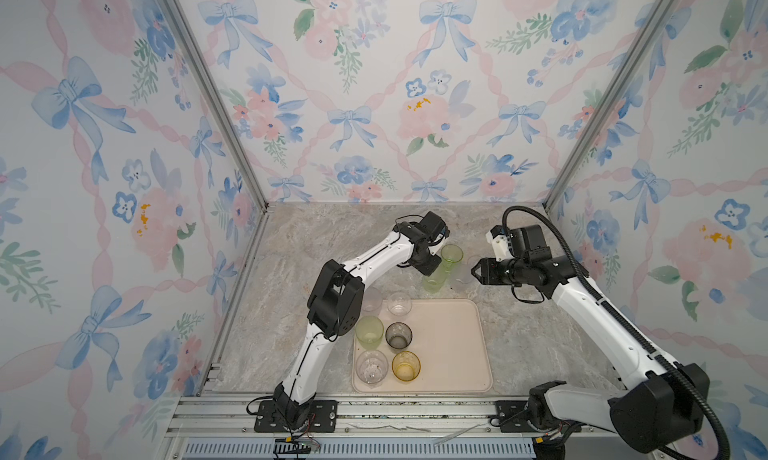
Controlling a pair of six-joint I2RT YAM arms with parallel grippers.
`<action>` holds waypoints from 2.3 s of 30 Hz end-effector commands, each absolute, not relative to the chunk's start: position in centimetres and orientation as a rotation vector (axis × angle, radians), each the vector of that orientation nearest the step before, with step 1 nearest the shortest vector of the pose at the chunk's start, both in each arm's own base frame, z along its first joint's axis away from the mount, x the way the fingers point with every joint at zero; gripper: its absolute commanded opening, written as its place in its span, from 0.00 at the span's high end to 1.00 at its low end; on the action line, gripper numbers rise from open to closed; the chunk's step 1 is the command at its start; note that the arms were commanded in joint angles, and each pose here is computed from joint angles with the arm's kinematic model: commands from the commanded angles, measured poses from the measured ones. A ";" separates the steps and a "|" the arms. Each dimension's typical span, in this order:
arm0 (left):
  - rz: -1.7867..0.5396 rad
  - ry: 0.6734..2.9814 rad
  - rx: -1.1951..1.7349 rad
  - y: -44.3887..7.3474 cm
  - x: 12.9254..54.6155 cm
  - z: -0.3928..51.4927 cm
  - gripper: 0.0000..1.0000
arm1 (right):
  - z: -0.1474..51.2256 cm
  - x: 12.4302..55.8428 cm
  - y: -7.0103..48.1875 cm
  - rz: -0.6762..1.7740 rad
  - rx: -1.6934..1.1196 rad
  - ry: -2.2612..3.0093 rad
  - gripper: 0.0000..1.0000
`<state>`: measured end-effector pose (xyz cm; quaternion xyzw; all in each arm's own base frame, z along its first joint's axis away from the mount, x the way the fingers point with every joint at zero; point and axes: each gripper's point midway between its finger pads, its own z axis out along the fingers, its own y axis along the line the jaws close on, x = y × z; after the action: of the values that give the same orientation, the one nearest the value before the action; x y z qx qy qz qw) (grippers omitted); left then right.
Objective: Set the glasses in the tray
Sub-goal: 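Lower the left gripper into the light green dotted glass and close it, then lift the light green glass with the left gripper and carry it over the tray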
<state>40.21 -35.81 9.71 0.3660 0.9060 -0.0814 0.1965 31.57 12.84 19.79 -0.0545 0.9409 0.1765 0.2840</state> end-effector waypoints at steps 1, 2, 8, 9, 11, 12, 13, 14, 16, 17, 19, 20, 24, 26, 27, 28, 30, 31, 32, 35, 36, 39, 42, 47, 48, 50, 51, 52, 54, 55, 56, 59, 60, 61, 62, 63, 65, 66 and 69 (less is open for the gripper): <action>-0.208 2.551 1.069 -35.9 39.9 9.2 0.70 | 19.3 31.7 12.7 0.479 -0.154 2.522 0.51; -0.211 2.553 1.074 -35.9 39.9 9.1 0.72 | 19.3 31.7 12.7 0.479 -0.153 2.521 0.51; -0.212 2.569 1.088 -35.9 39.7 8.5 0.75 | 19.1 31.8 12.7 0.483 -0.153 2.525 0.51; -0.214 2.569 1.091 -35.9 39.6 8.5 0.76 | 19.0 31.8 12.6 0.483 -0.152 2.527 0.51; -0.218 2.573 1.095 -35.9 39.6 8.4 0.77 | 18.9 31.7 12.6 0.482 -0.149 2.528 0.51; -0.221 2.572 1.100 -36.0 39.6 8.3 0.78 | 18.9 31.7 12.5 0.482 -0.148 2.529 0.51; -0.220 2.574 1.100 -36.0 39.6 8.3 0.78 | 18.9 31.7 12.5 0.482 -0.147 2.529 0.51; -0.220 2.576 1.101 -36.0 39.6 8.3 0.79 | 18.9 31.7 12.4 0.480 -0.145 2.528 0.51; -0.220 2.575 1.103 -36.0 39.6 8.2 0.82 | 19.0 31.7 12.4 0.480 -0.143 2.526 0.51; -0.220 2.576 1.104 -36.1 39.6 8.1 0.84 | 18.9 31.7 12.4 0.481 -0.143 2.526 0.51; -0.222 2.577 1.103 -36.1 39.6 8.1 0.87 | 18.8 31.7 12.3 0.481 -0.140 2.528 0.51; -0.221 2.575 1.102 -36.1 39.7 8.2 0.89 | 18.8 31.7 12.3 0.480 -0.139 2.529 0.51; -0.216 2.566 1.100 -36.0 39.7 8.5 0.93 | 18.6 31.6 12.3 0.486 -0.136 2.532 0.51; -0.211 2.556 1.096 -35.9 39.9 9.0 0.94 | 18.5 31.6 12.4 0.491 -0.137 2.533 0.51; -0.210 2.550 1.097 -36.0 39.9 9.3 0.94 | 18.5 31.7 12.4 0.494 -0.137 2.533 0.51; -0.209 2.543 1.096 -35.9 39.9 9.6 0.94 | 18.4 31.6 12.5 0.500 -0.137 2.534 0.51; -0.202 2.522 1.095 -35.8 40.0 10.6 0.95 | 18.4 31.6 12.6 0.508 -0.135 2.536 0.51; -0.196 2.510 1.093 -35.7 40.1 11.1 0.95 | 18.4 31.6 12.6 0.510 -0.136 2.534 0.51; -0.192 2.494 1.090 -35.6 40.2 11.8 0.96 | 18.4 31.6 12.6 0.510 -0.136 2.535 0.51; -0.182 2.444 1.085 -35.3 40.3 14.3 0.96 | 18.3 31.5 12.6 0.510 -0.134 2.538 0.51; -0.183 2.430 1.085 -35.2 40.2 15.0 0.96 | 18.3 31.5 12.6 0.510 -0.134 2.538 0.51; -0.172 2.401 1.096 -34.8 39.7 16.8 0.96 | 18.3 31.5 12.6 0.512 -0.130 2.535 0.51; -0.152 2.388 1.127 -34.5 38.5 17.7 0.96 | 18.4 31.4 12.6 0.512 -0.129 2.533 0.51; -0.147 2.387 1.213 -34.9 35.1 17.2 0.96 | 18.2 31.2 12.5 0.514 -0.122 2.539 0.51; -0.146 2.391 1.227 -34.9 34.5 17.0 0.96 | 18.2 31.1 12.5 0.514 -0.121 2.540 0.51; -0.146 2.408 1.255 -35.0 33.2 16.2 0.96 | 18.2 31.0 12.5 0.518 -0.120 2.539 0.51; -0.146 2.415 1.269 -35.0 32.6 15.8 0.96 | 18.2 30.9 12.5 0.518 -0.119 2.540 0.51; -0.145 2.425 1.285 -34.9 32.0 15.4 0.96 | 18.1 30.8 12.5 0.517 -0.118 2.542 0.51; -0.130 2.446 1.306 -34.7 31.1 14.6 0.96 | 18.1 30.7 12.5 0.518 -0.118 2.544 0.51; -0.122 2.454 1.317 -34.5 30.7 14.2 0.96 | 18.1 30.6 12.4 0.516 -0.116 2.545 0.51; -0.112 2.463 1.329 -34.4 30.3 13.8 0.96 | 18.0 30.5 12.4 0.517 -0.117 2.545 0.51; -0.089 2.479 1.346 -34.0 29.5 13.1 0.97 | 18.0 30.4 12.5 0.519 -0.114 2.546 0.51; -0.085 2.483 1.348 -33.9 29.3 13.0 0.96 | 18.0 30.3 12.4 0.519 -0.112 2.546 0.51; -0.084 2.487 1.348 -33.8 29.2 12.8 0.96 | 18.0 30.3 12.5 0.521 -0.114 2.545 0.51; -0.085 2.494 1.347 -33.7 29.1 12.7 0.96 | 18.0 30.2 12.5 0.520 -0.115 2.546 0.51; -0.087 2.501 1.349 -33.7 28.9 12.5 0.97 | 18.0 30.2 12.6 0.521 -0.117 2.545 0.51; -0.091 2.510 1.353 -33.7 28.7 12.1 0.97 | 18.0 30.2 12.6 0.519 -0.118 2.546 0.51; -0.092 2.515 1.354 -33.7 28.6 12.0 0.97 | 18.0 30.1 12.6 0.520 -0.119 2.547 0.51; -0.093 2.530 1.360 -33.8 28.4 11.3 0.97 | 18.1 30.1 12.7 0.519 -0.120 2.546 0.51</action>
<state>29.05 -34.05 10.76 0.4748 0.8692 -0.0281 0.1349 30.67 12.51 17.99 -0.0454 0.9436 0.1877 0.2691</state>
